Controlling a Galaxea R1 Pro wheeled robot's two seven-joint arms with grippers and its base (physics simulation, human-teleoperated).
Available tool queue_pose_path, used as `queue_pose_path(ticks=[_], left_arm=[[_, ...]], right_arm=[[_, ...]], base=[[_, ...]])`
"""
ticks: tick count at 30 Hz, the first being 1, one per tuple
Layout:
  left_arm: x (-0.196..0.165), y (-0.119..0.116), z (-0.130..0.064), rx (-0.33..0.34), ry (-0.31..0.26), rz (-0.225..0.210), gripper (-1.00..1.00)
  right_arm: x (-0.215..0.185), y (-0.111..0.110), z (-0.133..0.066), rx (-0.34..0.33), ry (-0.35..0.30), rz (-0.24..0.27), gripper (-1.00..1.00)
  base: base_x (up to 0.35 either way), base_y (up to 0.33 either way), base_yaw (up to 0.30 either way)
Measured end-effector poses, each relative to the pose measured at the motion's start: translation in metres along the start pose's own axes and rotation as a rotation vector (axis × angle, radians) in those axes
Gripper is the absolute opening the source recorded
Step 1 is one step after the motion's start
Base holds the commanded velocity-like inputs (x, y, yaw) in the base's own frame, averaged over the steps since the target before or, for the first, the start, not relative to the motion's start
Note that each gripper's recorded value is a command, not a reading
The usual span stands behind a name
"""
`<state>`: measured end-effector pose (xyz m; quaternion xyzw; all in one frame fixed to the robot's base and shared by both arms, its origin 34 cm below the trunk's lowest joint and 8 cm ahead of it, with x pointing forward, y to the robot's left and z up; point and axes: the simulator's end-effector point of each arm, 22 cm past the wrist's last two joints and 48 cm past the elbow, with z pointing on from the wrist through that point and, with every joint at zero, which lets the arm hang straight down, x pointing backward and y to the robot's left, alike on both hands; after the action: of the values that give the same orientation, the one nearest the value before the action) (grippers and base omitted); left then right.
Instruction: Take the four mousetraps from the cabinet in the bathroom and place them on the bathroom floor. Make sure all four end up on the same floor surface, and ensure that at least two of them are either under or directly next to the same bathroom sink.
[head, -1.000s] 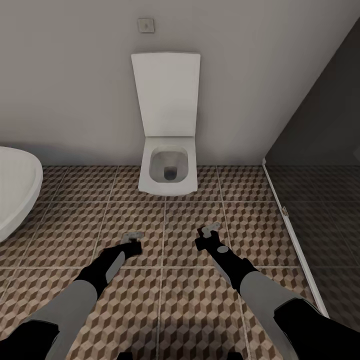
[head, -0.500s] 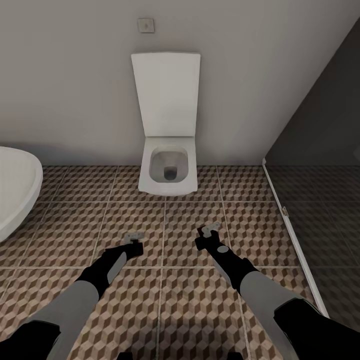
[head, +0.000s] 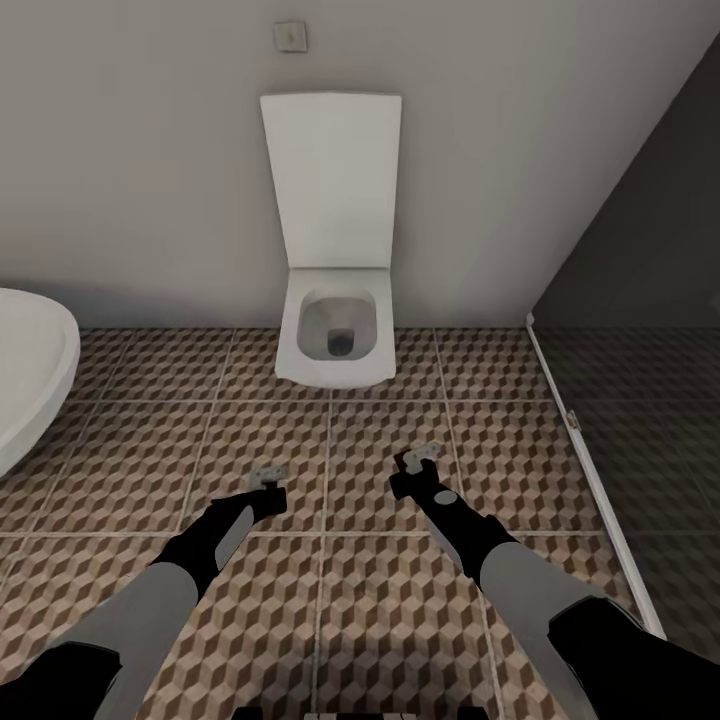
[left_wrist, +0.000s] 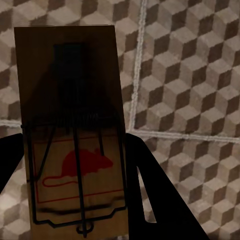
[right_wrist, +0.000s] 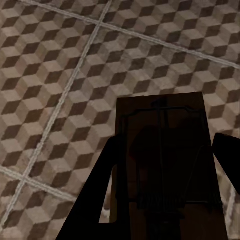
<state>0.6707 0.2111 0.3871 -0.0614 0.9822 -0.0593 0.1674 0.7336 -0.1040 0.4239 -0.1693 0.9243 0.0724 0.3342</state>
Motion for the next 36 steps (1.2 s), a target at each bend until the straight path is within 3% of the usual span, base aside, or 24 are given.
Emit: queue_pose_path(ticks=[10,36], left_arm=[[0.014,0.004,0.020,-0.001,0.011,-0.001,-1.00],[0.061,0.009,0.081,0.001,0.054,-0.005,-1.00]], right_arm=[[0.010,0.006,0.014,-0.008,-0.018,0.009,-1.00],[0.074,0.013,0.059,-0.020,0.017,0.020,-1.00]], base=[[0.000,0.000,0.000],[0.000,0.000,0.000]])
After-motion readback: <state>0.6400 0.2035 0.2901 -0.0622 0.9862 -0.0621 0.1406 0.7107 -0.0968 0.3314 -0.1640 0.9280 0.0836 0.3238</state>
